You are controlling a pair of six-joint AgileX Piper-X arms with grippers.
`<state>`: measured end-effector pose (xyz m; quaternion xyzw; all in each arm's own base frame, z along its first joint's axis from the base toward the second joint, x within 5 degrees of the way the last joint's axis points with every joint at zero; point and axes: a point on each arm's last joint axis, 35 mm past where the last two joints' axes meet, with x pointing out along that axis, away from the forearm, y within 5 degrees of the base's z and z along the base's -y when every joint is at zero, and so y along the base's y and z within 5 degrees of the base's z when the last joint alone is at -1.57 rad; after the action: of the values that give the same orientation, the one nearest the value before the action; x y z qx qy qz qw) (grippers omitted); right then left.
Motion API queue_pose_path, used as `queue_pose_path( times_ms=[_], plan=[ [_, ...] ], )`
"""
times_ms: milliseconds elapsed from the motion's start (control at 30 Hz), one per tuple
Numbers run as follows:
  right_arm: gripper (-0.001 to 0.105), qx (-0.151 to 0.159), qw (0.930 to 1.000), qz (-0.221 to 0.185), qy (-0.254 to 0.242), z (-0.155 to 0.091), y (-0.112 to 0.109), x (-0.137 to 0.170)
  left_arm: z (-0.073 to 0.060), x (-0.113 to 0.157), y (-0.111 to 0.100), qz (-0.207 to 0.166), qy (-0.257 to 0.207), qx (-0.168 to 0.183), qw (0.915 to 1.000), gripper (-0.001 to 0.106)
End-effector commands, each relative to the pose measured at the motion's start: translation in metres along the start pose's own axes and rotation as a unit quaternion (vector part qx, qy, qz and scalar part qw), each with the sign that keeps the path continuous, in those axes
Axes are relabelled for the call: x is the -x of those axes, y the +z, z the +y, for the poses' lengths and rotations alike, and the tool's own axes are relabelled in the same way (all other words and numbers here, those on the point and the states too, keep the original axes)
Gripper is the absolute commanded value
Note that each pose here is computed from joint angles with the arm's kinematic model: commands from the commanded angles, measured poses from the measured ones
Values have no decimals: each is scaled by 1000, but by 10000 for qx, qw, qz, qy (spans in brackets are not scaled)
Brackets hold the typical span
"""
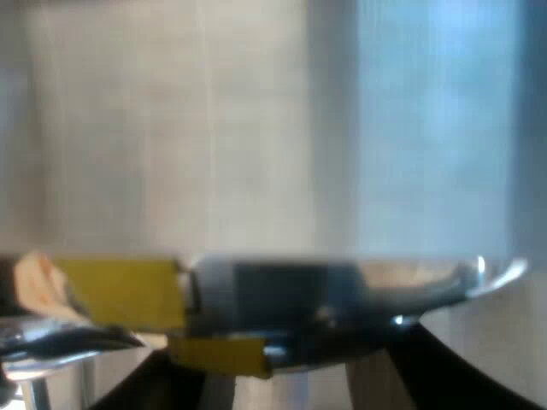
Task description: Put the handle in the coffee machine
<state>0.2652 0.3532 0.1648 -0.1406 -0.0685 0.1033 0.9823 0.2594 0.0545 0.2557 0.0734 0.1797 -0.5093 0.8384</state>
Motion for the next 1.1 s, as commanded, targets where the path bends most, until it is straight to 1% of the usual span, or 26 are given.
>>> queue_pose_path(
  times_ms=[33,100,133,167,200,233,300,333,367,400,467,533,600,700,767,800,833,867,900,933,967,1000,1100],
  plan=[
    [34,-556,9961,-659,-182,-10,36,-5,-4,12,8,-182,141,-55,9997,61],
    [34,-556,9961,-659,-182,-10,36,-5,-7,22,12,-369,250,-111,9989,61],
    [34,-556,9961,-659,-182,-10,36,-5,-9,28,16,-548,293,-83,9980,61],
    [34,-557,9961,-653,-194,-11,36,-5,-10,34,19,-653,334,-19,9973,61],
    [34,-567,9960,-651,-219,-11,37,-5,-11,39,23,-777,357,115,9963,61],
    [34,-568,9960,-645,-230,-11,37,-5,-11,41,25,-794,389,139,9960,61],
    [34,-569,9960,-640,-240,-11,37,-5,-10,46,31,-819,436,412,9948,60],
    [34,-569,9960,-640,-240,-11,37,-5,-9,46,33,-815,443,440,9947,59],
    [34,-569,9960,-640,-240,-11,37,-5,-8,48,37,-745,512,538,9944,50],
    [34,-569,9960,-640,-240,-11,37,-5,-7,49,39,-715,546,558,9944,44],
    [34,-569,9960,-640,-240,-11,37,-5,-3,53,49,-431,807,656,9936,17],
    [34,-569,9960,-640,-240,-11,37,-5,0,55,54,-198,1049,683,9919,0],
    [34,-569,9960,-640,-240,-11,37,-5,4,61,62,185,1451,607,9874,1],
    [34,-569,9960,-640,-240,-11,37,-5,6,62,70,407,1687,583,9831,1],
    [34,-569,9960,-640,-240,-11,37,-5,7,61,73,557,1810,631,9799,1],
    [34,-569,9960,-640,-240,-11,37,-5,7,56,75,735,1882,616,9774,1],
    [34,-569,9960,-640,-240,-11,37,-5,7,55,75,762,1877,605,9774,1],
    [34,-569,9960,-640,-240,-11,37,-5,8,52,75,870,1915,599,9758,1],
    [34,-569,9960,-640,-240,-11,37,-5,8,42,75,1133,1926,569,9731,1],
    [34,-569,9960,-640,-240,-11,37,-5,9,40,75,1236,1960,575,9711,1],
    [34,-569,9960,-640,-240,-11,37,-5,9,34,75,1437,1992,562,9677,1],
    [34,-569,9960,-640,-240,-11,37,-5,9,31,75,1493,1983,546,9672,1],
    [34,-569,9960,-640,-240,-11,37,-5,7,16,76,1895,1964,499,9607,1]
  ],
)
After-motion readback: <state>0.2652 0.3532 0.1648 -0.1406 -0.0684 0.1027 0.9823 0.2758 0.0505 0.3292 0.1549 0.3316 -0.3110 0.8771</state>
